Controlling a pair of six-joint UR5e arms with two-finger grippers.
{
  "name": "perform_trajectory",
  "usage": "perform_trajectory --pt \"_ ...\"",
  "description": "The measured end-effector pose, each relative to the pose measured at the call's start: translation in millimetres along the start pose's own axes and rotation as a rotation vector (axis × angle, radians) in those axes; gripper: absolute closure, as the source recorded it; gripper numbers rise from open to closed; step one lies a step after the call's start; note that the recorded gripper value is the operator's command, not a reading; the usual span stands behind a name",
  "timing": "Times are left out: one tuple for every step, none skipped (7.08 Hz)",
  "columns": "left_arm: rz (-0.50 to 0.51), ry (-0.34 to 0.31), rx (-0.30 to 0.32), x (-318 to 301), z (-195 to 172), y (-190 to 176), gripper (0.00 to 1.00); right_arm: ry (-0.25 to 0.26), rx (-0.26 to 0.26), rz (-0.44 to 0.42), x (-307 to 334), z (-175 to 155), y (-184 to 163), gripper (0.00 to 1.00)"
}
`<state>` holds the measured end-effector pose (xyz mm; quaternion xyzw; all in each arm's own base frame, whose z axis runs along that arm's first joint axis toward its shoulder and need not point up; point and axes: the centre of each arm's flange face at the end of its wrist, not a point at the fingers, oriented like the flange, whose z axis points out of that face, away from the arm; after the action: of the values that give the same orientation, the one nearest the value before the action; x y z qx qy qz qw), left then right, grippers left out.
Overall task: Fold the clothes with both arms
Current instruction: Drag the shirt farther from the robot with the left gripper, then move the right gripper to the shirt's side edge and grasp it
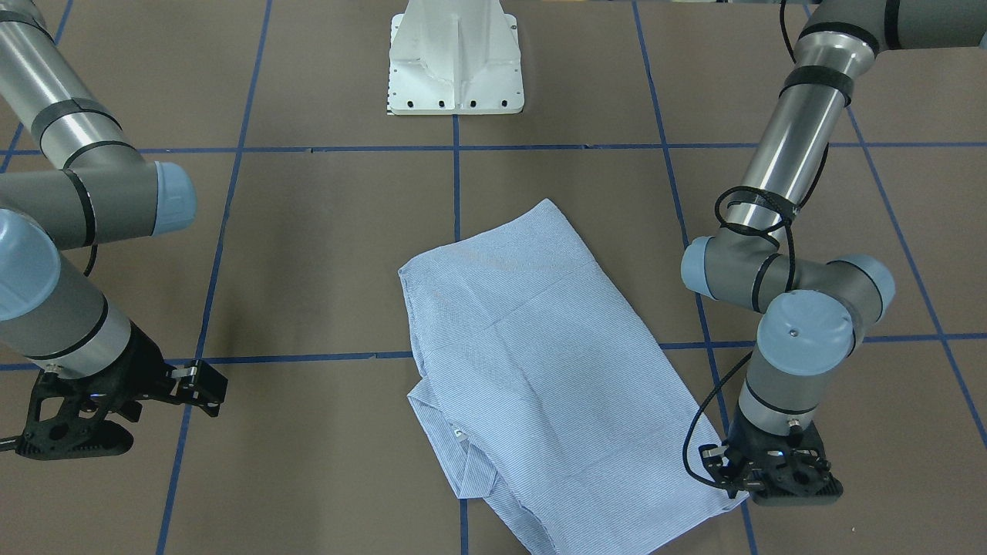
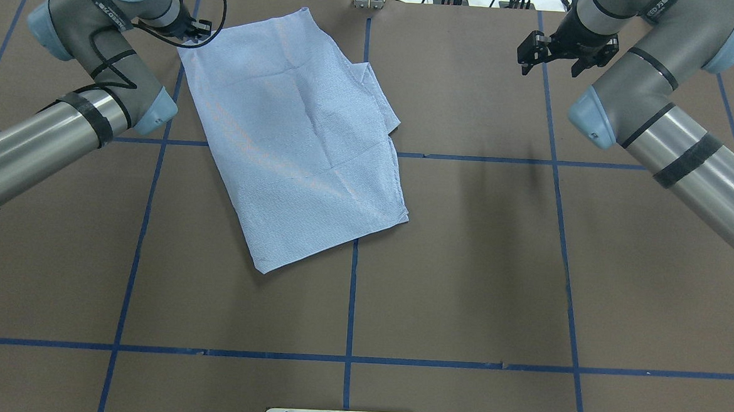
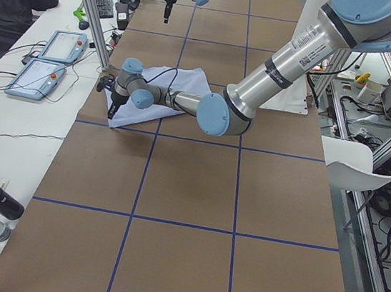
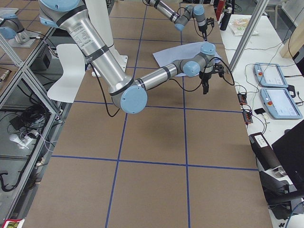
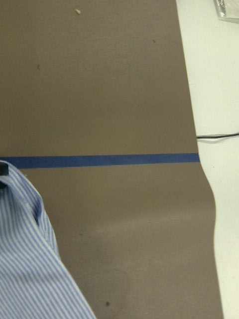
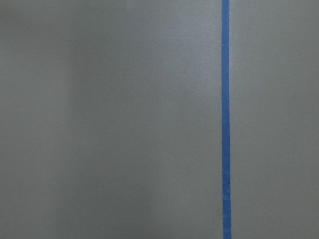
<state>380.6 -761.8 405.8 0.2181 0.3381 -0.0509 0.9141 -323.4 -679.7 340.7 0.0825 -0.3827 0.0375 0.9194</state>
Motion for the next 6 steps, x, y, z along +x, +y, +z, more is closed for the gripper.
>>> perform_trajectory --pt "0.003 0.064 -0.022 -11.5 -17.5 -4.6 0.00 -0.009 0.001 0.047 -28.1 2.7 7.6 0.00" --pt "0.017 0.121 -0.041 -29.7 -33.9 2.7 0.00 -0.017 0.008 0.114 -68.0 5.9 21.7 0.00" --pt "0.028 0.156 -0.045 -46.1 -47.8 17.8 0.00 -0.018 0.013 0.187 -110.7 5.7 42.5 0.00" --pt "0.035 0.175 -0.042 -57.4 -57.9 31.6 0.00 -0.015 0.010 0.246 -145.7 1.3 66.1 0.00" --pt "0.039 0.186 -0.038 -63.9 -65.0 42.5 0.00 -0.008 0.005 0.298 -174.0 0.4 92.7 0.00" --pt "0.039 0.195 -0.033 -65.9 -71.3 50.1 0.00 0.000 0.002 0.348 -195.7 7.2 118.1 0.01"
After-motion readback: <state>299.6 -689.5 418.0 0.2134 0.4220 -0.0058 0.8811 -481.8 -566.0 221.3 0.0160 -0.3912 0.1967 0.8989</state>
